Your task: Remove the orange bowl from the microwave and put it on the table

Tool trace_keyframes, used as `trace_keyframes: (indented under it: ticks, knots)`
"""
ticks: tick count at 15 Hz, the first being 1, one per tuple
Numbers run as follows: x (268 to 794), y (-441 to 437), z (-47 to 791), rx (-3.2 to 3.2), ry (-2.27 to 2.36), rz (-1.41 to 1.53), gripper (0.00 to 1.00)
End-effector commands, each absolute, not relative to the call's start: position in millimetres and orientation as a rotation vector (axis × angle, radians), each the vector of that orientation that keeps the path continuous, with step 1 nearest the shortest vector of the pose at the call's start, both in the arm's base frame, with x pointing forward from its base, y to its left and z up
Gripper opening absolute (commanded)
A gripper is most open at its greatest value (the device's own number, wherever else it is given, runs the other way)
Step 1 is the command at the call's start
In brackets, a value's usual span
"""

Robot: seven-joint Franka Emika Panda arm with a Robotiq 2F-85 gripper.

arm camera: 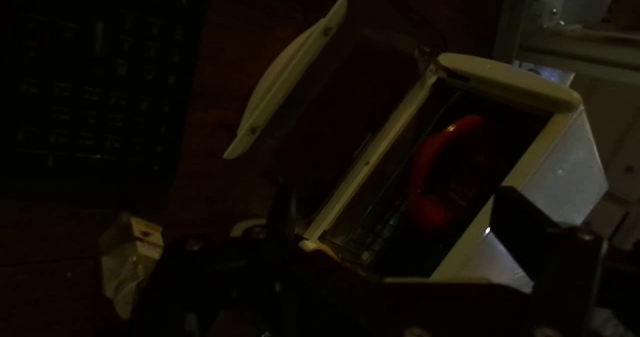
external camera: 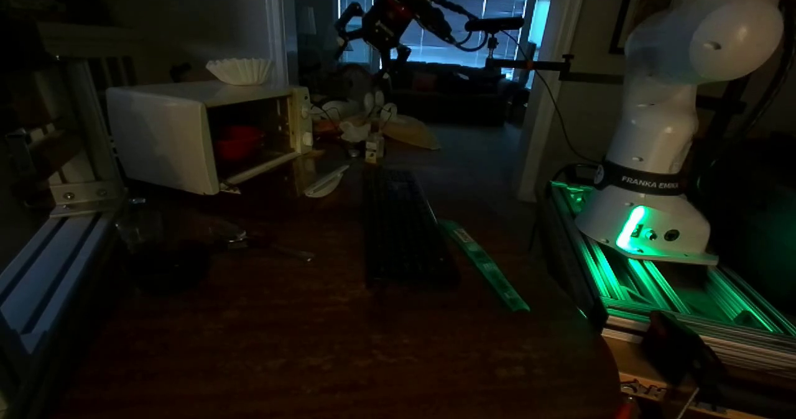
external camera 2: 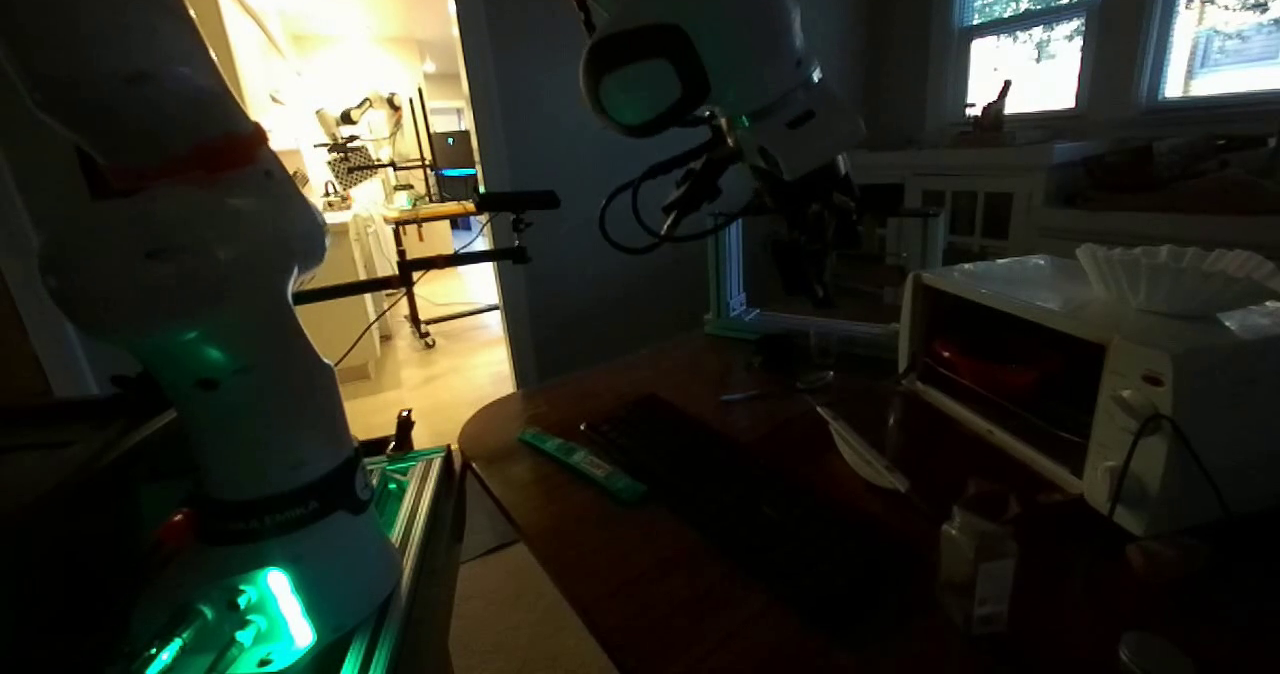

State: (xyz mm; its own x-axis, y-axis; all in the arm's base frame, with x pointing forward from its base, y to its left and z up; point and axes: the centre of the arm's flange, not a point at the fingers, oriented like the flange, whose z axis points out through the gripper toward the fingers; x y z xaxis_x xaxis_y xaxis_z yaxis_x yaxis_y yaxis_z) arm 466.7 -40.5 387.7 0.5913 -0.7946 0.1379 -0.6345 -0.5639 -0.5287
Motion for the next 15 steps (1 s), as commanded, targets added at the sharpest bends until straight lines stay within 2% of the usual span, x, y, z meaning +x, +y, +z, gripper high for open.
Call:
trace_keyframes:
  ticks: [1, 6, 8, 15]
  knots:
    - [480, -16, 346, -2.281, 1.201, -0.598, 1.0]
    - [477, 0, 317, -2.221, 1.27, -0.661, 1.0]
    - [472, 4, 344, -2.246, 1.261, -0.624, 1.0]
    - [474, -5, 333, -2.227, 1.267, -0.636, 1.0]
